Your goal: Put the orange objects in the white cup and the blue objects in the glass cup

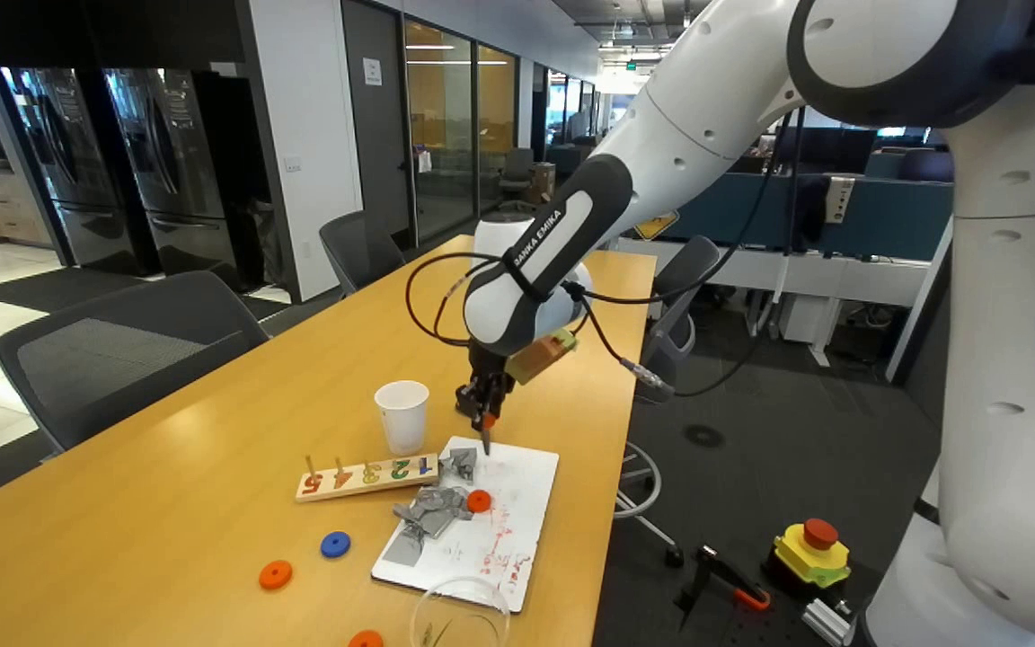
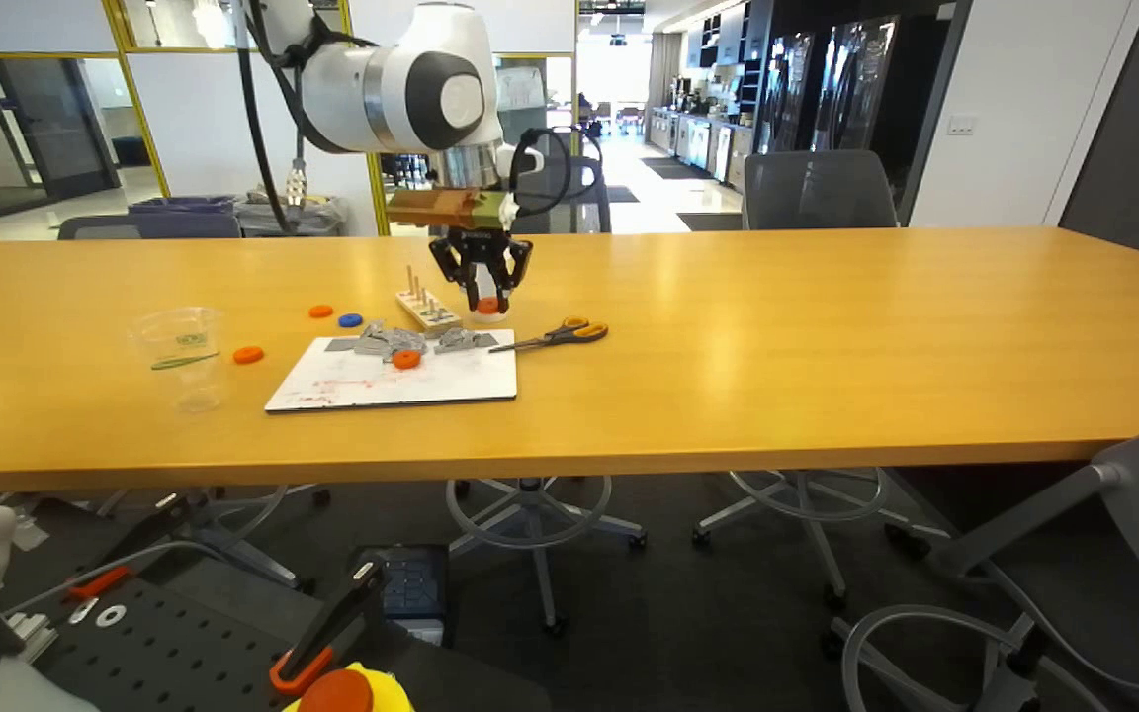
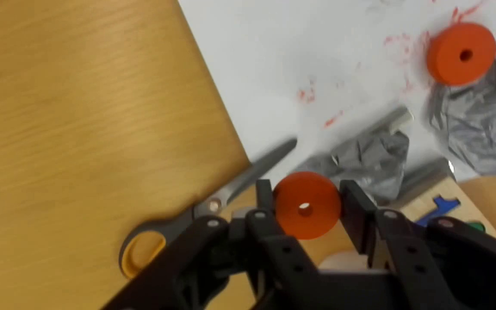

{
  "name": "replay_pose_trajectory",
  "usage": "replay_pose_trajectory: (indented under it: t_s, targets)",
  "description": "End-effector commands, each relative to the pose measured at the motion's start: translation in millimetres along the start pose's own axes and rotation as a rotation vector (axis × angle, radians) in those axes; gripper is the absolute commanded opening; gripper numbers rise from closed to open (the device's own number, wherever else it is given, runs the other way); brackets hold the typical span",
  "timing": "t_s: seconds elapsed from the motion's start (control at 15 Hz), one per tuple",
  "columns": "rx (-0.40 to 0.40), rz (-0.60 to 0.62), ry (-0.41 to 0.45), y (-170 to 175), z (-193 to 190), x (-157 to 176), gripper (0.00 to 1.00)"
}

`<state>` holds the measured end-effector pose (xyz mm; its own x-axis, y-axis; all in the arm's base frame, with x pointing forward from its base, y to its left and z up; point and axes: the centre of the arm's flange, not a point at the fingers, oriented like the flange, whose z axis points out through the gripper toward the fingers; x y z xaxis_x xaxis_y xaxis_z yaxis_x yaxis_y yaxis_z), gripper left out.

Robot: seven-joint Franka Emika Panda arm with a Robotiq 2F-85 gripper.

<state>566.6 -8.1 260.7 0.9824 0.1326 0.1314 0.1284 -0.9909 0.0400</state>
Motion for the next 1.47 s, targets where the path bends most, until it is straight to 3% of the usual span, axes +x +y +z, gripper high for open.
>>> replay_pose_trajectory:
  t_s: [0.0,0.27,0.53,0.93,1.0,1.07,1.33,1.4]
  targets:
    - [0.008,0.071,0.101,-9.1,-43.8,40.7,0.22]
    - [0.052,0.146,0.161,-20.1,-52.9,80.1,0.22]
    - [0.092,0.186,0.167,-30.8,-43.1,110.2,0.22]
    - [0.082,0.216,0.156,-41.4,-21.1,133.1,0.22]
    - [0.079,0.229,0.148,-41.3,-20.3,134.4,0.67]
    - [0.079,0.233,0.139,-42.2,-20.1,134.9,0.69]
    - [0.069,0.24,0.121,-44.6,-30.3,130.5,0.97]
    - [0.065,0.239,0.121,-45.2,-35.9,127.3,1.0]
